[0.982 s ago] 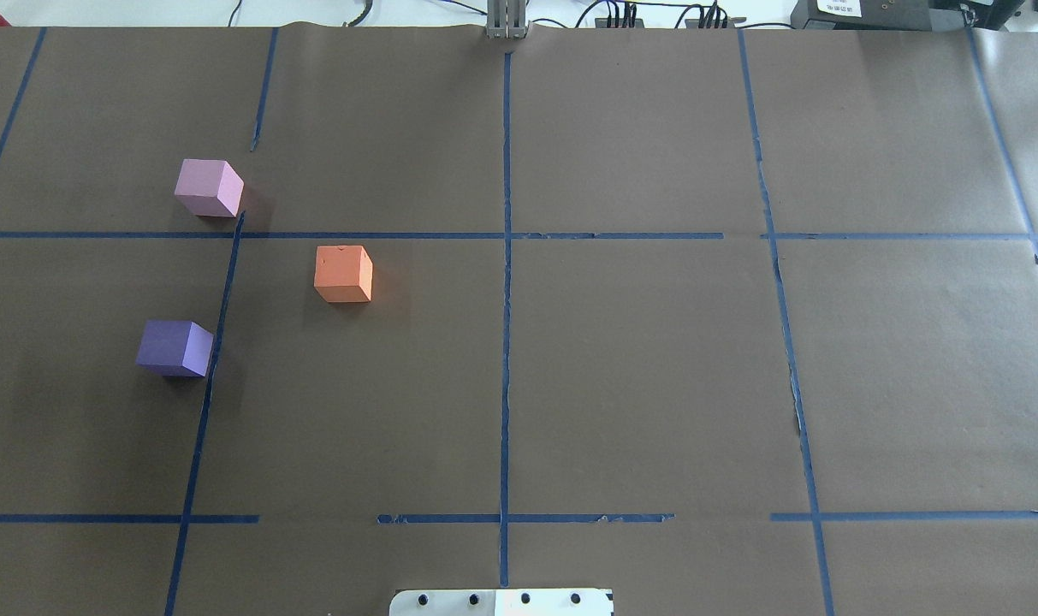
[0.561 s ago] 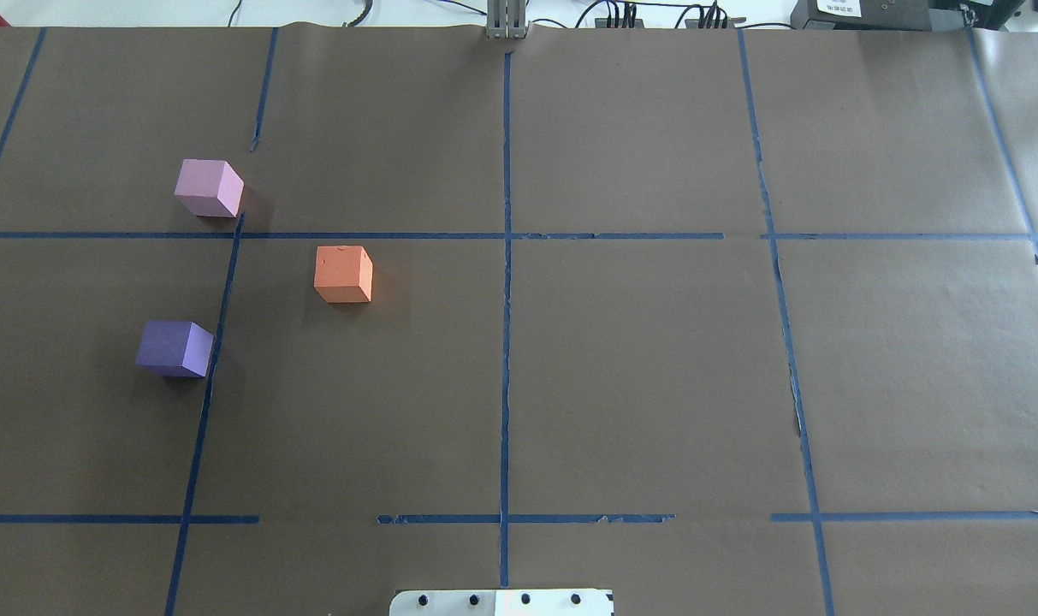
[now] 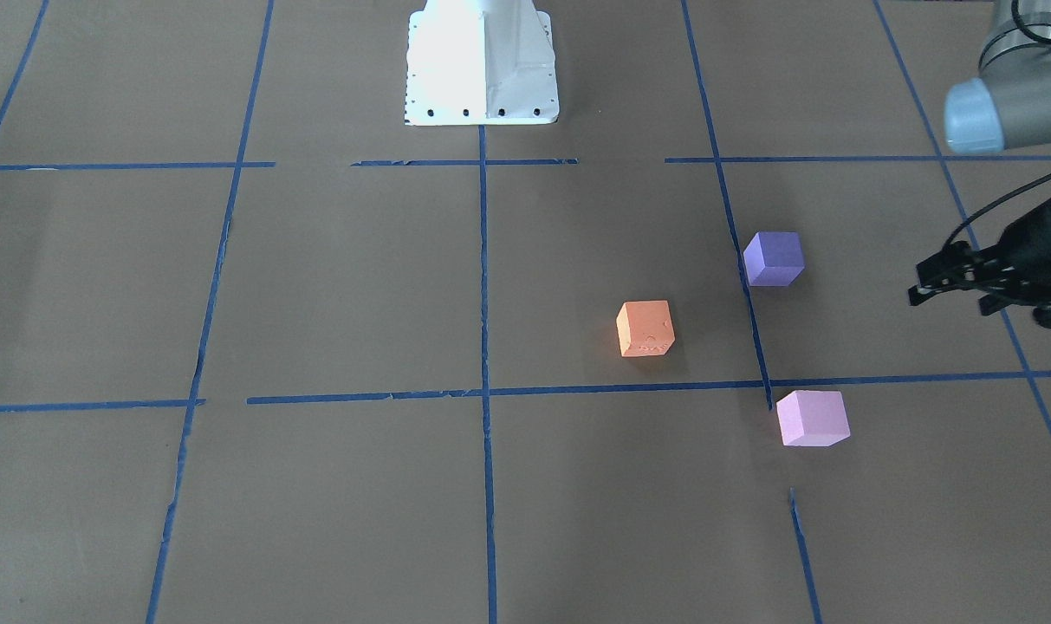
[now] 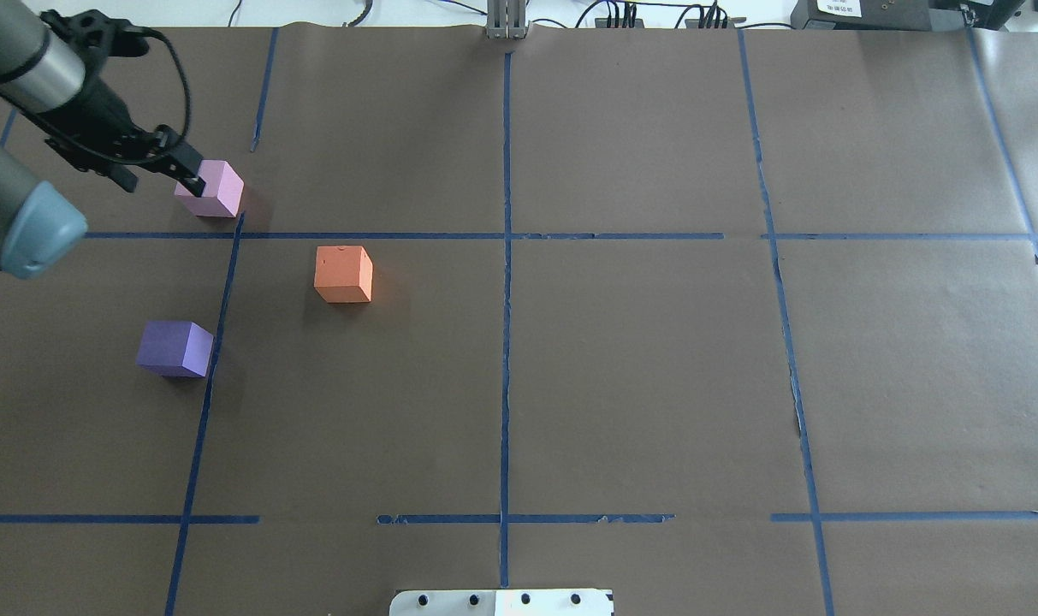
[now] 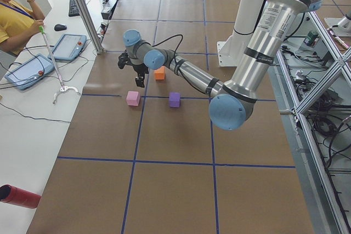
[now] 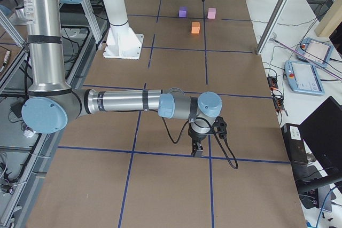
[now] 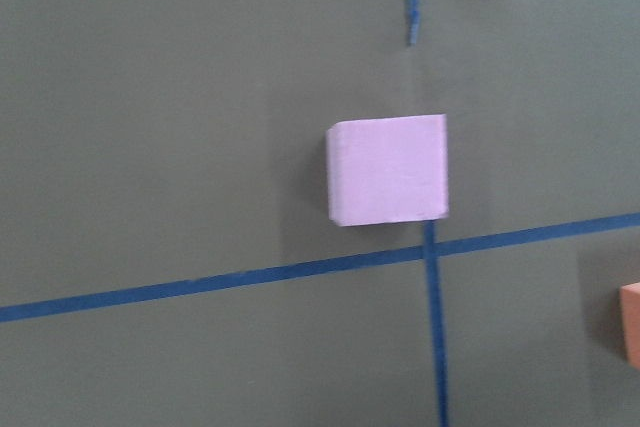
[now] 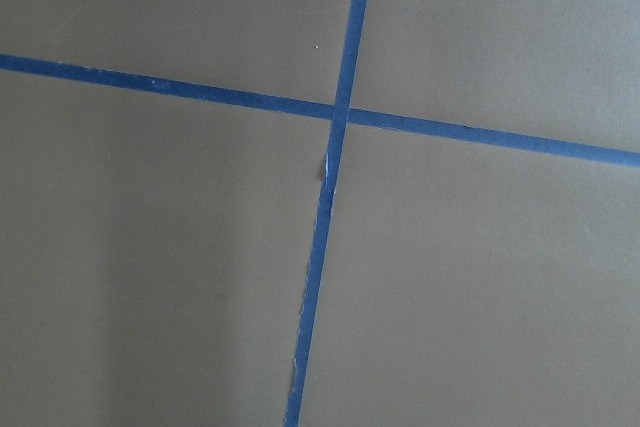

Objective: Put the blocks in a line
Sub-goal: 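Move the left gripper down over the orange cube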

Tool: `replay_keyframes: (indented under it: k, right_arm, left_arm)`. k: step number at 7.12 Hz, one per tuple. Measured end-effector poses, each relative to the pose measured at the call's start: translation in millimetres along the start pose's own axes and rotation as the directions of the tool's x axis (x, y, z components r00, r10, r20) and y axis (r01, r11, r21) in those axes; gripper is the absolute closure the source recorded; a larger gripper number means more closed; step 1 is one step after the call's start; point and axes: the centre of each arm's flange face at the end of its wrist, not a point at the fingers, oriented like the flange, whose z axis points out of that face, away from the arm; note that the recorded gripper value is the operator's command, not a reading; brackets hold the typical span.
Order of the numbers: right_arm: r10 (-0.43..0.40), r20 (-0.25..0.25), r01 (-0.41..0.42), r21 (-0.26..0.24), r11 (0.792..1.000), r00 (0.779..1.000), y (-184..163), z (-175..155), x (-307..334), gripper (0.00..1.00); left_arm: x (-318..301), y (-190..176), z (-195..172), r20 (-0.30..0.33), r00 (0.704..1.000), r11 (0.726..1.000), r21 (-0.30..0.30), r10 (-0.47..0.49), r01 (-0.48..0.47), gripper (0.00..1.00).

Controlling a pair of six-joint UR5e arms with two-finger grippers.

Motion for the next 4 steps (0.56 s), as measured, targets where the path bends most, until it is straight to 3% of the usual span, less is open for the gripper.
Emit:
replay_keyframes:
  k: [2,4]
  right_arm:
    - [0.000,0.000,0.000,0.000,1.000,1.000,0.0,0.1,-0.1,0.00]
    - [0.000,0.000,0.000,0.000,1.000,1.000,0.0,-0.1,0.1,0.00]
  left_arm:
    - [55.7,6.4,37.7,-0.034,0.998,0.998,-0.011,0.059,-0.059,0.00]
    - [91.3,10.5,67.7,-0.032,0.999,1.000,0.021,-0.022,0.022,0.00]
